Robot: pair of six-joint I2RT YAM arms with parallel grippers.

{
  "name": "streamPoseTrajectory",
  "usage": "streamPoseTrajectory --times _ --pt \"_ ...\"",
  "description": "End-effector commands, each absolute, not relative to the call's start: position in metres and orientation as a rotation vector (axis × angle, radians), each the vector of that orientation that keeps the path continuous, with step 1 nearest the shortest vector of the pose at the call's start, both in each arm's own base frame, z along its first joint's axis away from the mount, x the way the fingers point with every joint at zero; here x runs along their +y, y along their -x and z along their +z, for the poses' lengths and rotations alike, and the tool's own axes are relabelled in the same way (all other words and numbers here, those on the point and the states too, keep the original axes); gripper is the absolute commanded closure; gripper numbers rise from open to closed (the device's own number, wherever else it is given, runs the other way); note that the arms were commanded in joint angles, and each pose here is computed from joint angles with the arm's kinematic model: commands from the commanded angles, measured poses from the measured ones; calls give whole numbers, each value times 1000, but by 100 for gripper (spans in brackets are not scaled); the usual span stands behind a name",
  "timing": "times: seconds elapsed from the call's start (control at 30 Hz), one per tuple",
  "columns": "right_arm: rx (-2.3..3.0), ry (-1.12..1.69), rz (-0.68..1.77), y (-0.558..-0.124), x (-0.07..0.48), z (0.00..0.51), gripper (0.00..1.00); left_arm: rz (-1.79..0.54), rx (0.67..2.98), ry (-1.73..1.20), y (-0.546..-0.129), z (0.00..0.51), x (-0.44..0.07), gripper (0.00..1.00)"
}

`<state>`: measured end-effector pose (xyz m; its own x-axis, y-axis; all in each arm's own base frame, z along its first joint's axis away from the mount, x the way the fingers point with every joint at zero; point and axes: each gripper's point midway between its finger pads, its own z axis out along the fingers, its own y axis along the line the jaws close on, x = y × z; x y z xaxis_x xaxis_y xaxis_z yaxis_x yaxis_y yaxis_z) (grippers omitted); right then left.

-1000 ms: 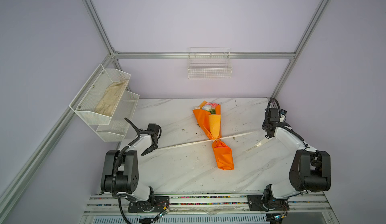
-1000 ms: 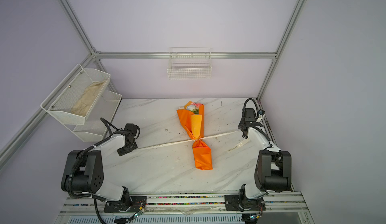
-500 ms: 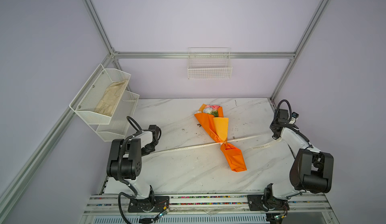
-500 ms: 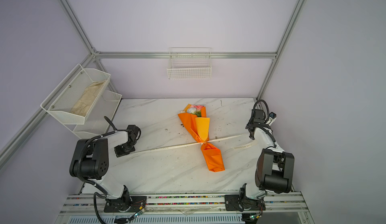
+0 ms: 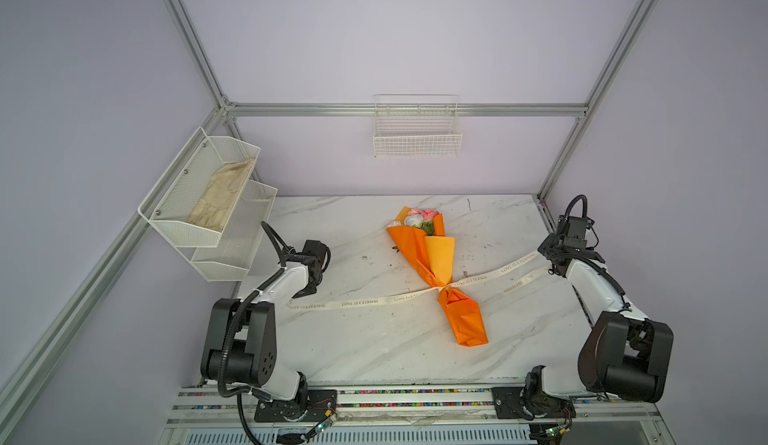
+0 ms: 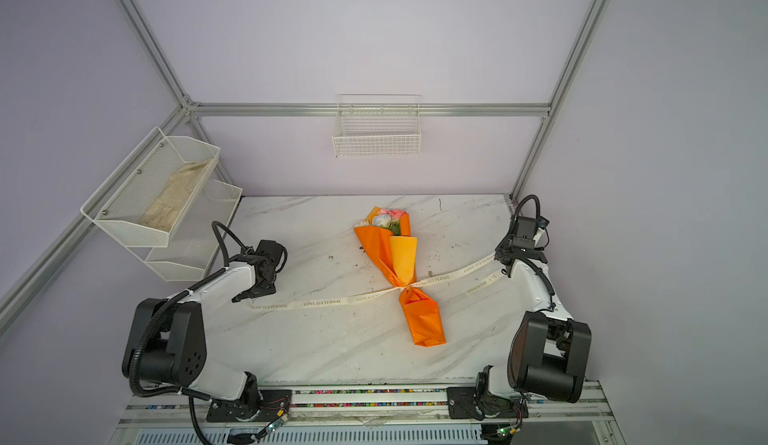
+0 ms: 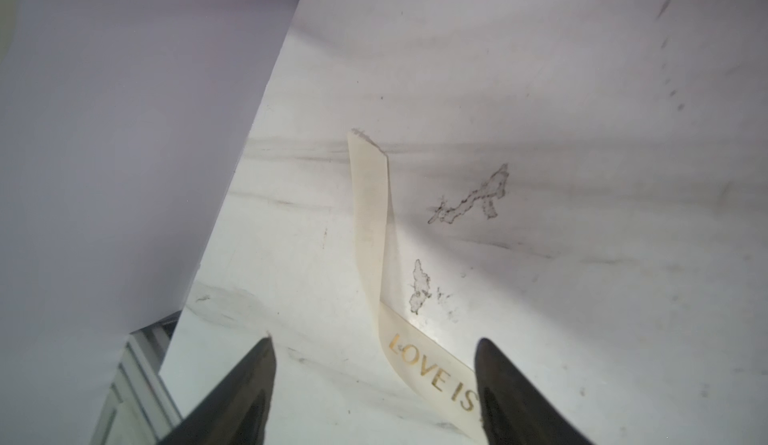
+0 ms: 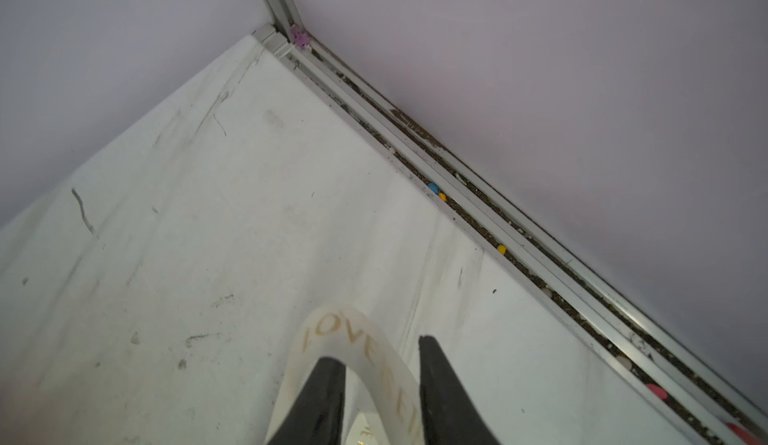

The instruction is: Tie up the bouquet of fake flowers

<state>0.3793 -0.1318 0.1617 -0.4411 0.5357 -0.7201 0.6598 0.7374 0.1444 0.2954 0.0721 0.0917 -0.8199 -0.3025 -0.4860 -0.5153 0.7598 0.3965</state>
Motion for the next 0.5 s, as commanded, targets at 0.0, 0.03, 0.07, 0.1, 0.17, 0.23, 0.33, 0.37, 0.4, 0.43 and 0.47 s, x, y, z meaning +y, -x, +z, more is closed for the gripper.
streamPoseTrajectory --times 0.0,0.03,0.07,0.1,0.17,0.23,0.33,0.37,0.4,0.43,0.47 --pt "2174 -904 -136 -382 -124 172 57 506 2501 625 -315 126 51 16" --pt "2167 -890 -112 -384 -122 181 56 452 2498 609 -315 129 44 15" --pt "2163 -891 -75 -384 -117 188 55 404 2496 588 -316 132 35 13" --pt "2159 -866 15 -387 -106 195 54 354 2494 562 -317 135 25 12" --pt "2178 -747 283 -391 -64 201 53 185 2506 474 -322 136 -4 12" --pt "2252 -669 530 -381 -19 184 53 -52 2492 338 -330 139 -46 12" --pt "2450 -575 634 -346 31 146 53 -305 2433 163 -335 147 -101 11" --pt "2498 -566 635 -335 40 135 53 -357 2415 104 -336 148 -116 10" --pt "2530 -539 658 -323 52 127 53 -404 2398 58 -337 150 -127 10" --pt "2543 -521 689 -314 61 121 53 -444 2393 26 -337 149 -136 10" --pt "2562 -521 721 -304 70 113 53 -490 2387 -21 -337 150 -146 10"
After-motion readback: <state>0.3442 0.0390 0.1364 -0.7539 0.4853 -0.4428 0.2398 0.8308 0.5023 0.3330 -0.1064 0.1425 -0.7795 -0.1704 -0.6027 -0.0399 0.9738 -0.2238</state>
